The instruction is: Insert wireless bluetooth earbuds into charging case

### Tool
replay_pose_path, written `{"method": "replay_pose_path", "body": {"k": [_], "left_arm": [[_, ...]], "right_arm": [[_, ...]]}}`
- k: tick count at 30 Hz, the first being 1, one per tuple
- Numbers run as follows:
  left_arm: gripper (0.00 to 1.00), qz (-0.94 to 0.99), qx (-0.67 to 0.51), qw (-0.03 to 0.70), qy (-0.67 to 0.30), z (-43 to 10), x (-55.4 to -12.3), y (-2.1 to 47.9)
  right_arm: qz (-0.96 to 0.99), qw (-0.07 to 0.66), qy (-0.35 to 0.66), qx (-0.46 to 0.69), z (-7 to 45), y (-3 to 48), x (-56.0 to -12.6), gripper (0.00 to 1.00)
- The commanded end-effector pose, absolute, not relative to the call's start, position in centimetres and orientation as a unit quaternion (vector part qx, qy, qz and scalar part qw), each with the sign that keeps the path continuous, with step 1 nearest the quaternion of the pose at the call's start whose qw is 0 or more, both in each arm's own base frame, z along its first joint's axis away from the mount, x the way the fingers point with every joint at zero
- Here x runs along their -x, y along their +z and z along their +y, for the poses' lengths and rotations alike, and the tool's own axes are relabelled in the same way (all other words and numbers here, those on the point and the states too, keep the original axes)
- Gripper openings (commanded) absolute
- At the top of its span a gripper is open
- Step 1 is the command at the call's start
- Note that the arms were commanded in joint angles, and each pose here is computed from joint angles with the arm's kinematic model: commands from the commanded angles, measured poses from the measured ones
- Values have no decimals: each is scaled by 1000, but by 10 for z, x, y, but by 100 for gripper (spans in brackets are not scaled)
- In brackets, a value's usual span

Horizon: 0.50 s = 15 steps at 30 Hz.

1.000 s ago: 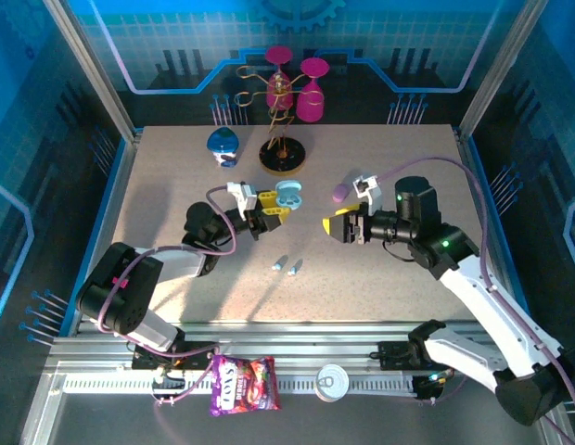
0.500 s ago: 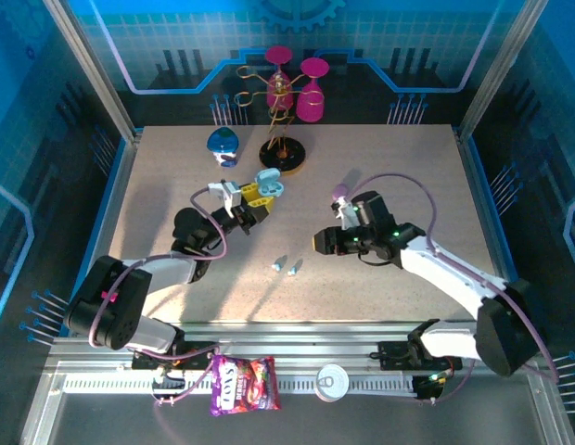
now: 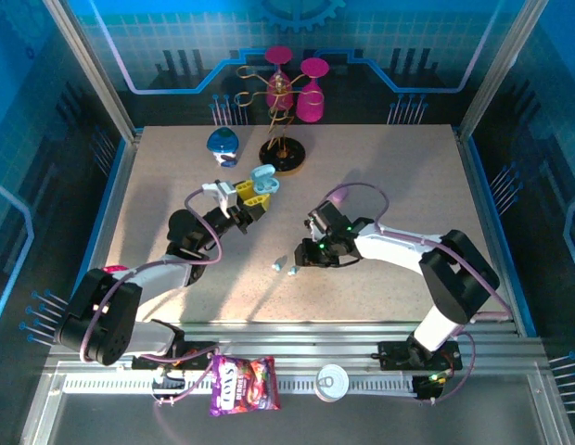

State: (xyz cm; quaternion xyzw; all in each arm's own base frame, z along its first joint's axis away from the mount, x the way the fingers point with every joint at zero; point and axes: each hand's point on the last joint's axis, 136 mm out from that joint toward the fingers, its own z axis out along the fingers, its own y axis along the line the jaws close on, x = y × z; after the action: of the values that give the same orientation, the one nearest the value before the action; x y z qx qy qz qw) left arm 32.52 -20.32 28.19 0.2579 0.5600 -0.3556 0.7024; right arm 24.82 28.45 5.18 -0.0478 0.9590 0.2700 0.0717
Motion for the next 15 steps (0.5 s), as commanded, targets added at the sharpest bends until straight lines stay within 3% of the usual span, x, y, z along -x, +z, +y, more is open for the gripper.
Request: {"method": "replay_pose_path", "body": {"k": [1,15], "left_arm": [[29,549,-263,715,-344,-198,-321,285],[29,548,-267,713,-347,-199,-318,284]], "right_arm": [[959,42,279,20,298,45,-243,31],[955,14,297,14,313,29,-244,34]]}}
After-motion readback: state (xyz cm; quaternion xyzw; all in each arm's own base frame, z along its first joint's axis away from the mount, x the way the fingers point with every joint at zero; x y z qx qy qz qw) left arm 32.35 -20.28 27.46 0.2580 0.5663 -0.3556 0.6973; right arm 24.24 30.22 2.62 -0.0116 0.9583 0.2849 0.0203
